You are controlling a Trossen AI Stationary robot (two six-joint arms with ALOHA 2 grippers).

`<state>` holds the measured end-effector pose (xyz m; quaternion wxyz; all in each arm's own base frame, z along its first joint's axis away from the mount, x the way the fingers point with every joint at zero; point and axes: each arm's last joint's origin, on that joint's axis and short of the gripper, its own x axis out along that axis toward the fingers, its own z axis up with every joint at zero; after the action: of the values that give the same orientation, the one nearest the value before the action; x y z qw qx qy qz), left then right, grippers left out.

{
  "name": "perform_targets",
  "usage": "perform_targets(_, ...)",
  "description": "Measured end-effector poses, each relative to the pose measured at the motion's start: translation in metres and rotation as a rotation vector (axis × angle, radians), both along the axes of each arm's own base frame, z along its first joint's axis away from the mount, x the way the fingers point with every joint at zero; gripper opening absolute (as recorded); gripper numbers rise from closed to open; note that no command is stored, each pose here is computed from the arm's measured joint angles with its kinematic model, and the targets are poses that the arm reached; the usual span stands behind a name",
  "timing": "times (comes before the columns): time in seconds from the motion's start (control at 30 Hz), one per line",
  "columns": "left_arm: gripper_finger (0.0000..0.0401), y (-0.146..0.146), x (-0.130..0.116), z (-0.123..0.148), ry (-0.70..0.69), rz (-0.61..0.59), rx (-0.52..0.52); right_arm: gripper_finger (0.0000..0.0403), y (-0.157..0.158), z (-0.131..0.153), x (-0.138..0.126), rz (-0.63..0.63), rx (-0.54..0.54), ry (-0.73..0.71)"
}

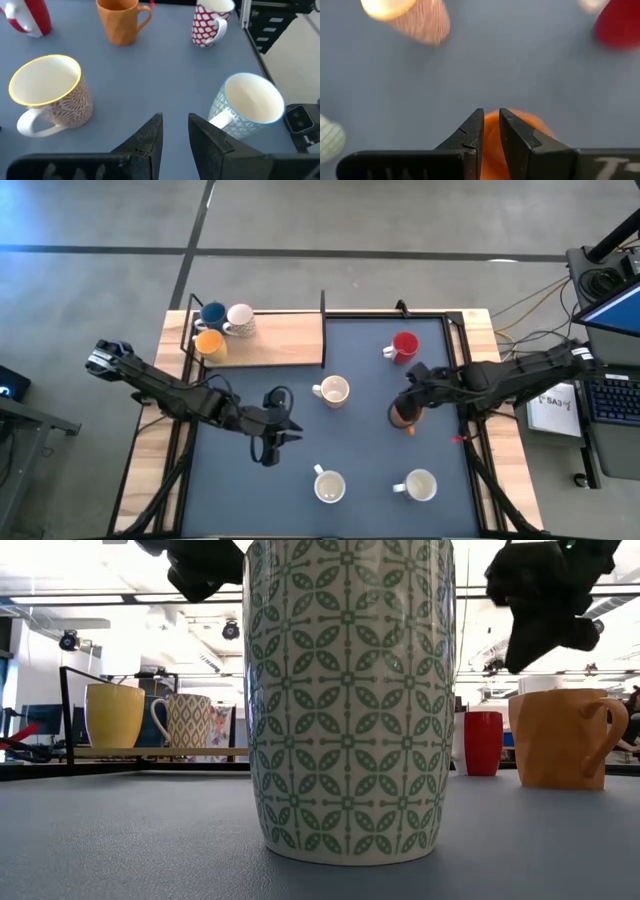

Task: Place coffee mugs
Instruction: Put the light orange mug on the shelf

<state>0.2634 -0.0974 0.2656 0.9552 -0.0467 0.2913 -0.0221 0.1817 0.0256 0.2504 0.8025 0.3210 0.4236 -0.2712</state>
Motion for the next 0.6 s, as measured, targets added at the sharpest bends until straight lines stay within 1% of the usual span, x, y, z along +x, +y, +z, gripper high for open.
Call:
perform_targets(0.07, 0.0075, -0.001, -0.001, -0.001, 0.012, -0.002, 0.000, 0.0050, 0.002, -0.003, 0.005, 0.006, 0.061, 0.029)
perform_targets(0.13, 0.0075, -0.003, -0.003, -0.001, 0.022, -0.009, 0.002, 0.0050, 0.003, -0.003, 0.010, 0.008, 0.094, 0.043)
perform_targets(0.27, 0.0075, -0.005, -0.007, 0.000, 0.036, -0.023, 0.008, 0.0050, 0.005, 0.000, 0.020, 0.003, 0.101, 0.053)
perform_targets(0.33, 0.0075, -0.007, -0.010, 0.000, 0.045, -0.032, 0.012, 0.0050, 0.005, -0.001, 0.025, -0.026, 0.114, 0.062)
perform_targets(0.4, 0.0075, -0.008, -0.013, -0.001, 0.060, -0.037, 0.012, 0.0050, 0.006, -0.004, 0.030, -0.064, 0.129, 0.087)
perform_targets(0.6, 0.0075, -0.010, -0.023, 0.000, 0.101, -0.053, 0.022, 0.0050, 0.009, -0.015, 0.039, -0.106, 0.150, 0.183)
